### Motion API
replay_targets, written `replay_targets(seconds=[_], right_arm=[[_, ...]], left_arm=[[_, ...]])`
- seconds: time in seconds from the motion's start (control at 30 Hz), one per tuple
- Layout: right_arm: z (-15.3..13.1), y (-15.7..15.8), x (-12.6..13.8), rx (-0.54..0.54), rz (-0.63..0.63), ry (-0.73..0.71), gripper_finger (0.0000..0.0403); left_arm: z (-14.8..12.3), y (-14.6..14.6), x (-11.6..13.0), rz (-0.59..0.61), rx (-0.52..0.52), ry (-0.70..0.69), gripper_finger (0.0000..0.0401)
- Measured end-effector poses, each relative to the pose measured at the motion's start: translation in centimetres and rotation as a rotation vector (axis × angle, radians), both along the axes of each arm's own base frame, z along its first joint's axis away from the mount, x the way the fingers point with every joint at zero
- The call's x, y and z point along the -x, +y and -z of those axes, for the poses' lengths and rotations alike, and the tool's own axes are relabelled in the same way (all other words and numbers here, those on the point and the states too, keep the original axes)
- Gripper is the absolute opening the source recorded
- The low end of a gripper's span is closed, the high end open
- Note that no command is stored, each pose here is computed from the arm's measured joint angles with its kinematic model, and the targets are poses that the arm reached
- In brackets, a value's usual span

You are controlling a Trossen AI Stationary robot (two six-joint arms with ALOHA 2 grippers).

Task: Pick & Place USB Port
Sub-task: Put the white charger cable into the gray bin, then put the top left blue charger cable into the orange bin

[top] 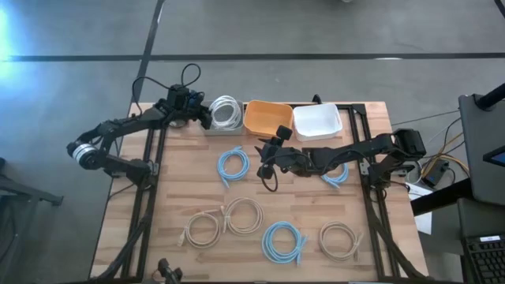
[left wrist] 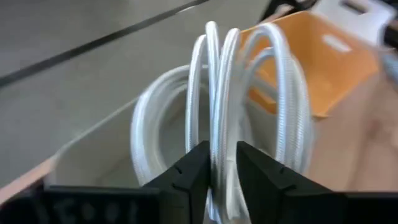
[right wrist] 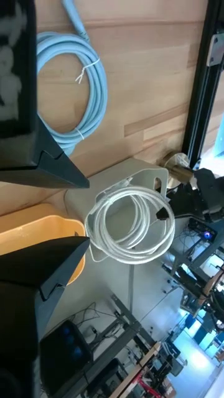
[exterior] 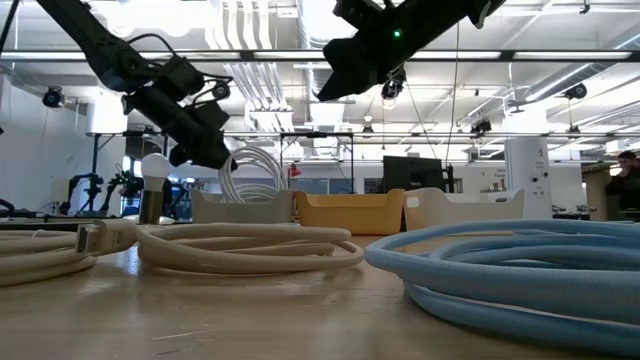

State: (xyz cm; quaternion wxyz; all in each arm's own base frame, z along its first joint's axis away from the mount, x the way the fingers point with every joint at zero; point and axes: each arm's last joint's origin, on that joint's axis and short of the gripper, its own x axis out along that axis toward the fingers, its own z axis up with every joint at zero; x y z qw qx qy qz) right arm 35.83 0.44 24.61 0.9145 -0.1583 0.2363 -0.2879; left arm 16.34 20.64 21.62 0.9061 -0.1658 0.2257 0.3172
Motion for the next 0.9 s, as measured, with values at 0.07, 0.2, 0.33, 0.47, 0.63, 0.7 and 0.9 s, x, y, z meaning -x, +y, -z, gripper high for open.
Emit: replay_targets(seconds=[0.07, 0.2, 0.33, 0.47, 0.63, 0.7, 0.9], right_arm=[[0.0, 0.0, 0.0, 0.0, 0.0, 0.0, 0.0134], [0.0, 0.0, 0.0, -0.005, -0.009, 0.0, 0.0137], [0.1, 0.2, -0.1, -0.057, -0.059, -0.015, 0.0142], [0.1, 0.3, -0.2, -0.092, -0.093, -0.023, 0.0149], [0.1, 0.3, -0.2, -0.097, -0.096, -0.024, 0.0157], [0.1, 0.3, -0.2, -0.097, -0.096, -0.024, 0.0159], [0.1, 0.3, -0.2, -0.096, -0.097, -0.024, 0.0162]], left_arm=[[-0.1, 0.0, 0.1, -0.028, -0.015, 0.023, 0.0123], [-0.3, -0.2, 0.4, -0.053, -0.039, 0.072, 0.0142], [-0.7, -0.3, 0.8, -0.101, -0.068, 0.11, 0.0154], [-1.2, -0.7, 1.0, -0.113, -0.098, 0.13, 0.0158], [-2.9, -1.5, 1.5, -0.118, -0.169, 0.093, 0.0158], [-3.8, -2.0, 2.0, -0.144, -0.214, 0.081, 0.0158], [-6.4, -4.2, 3.0, -0.102, -0.302, -0.02, 0.0156]])
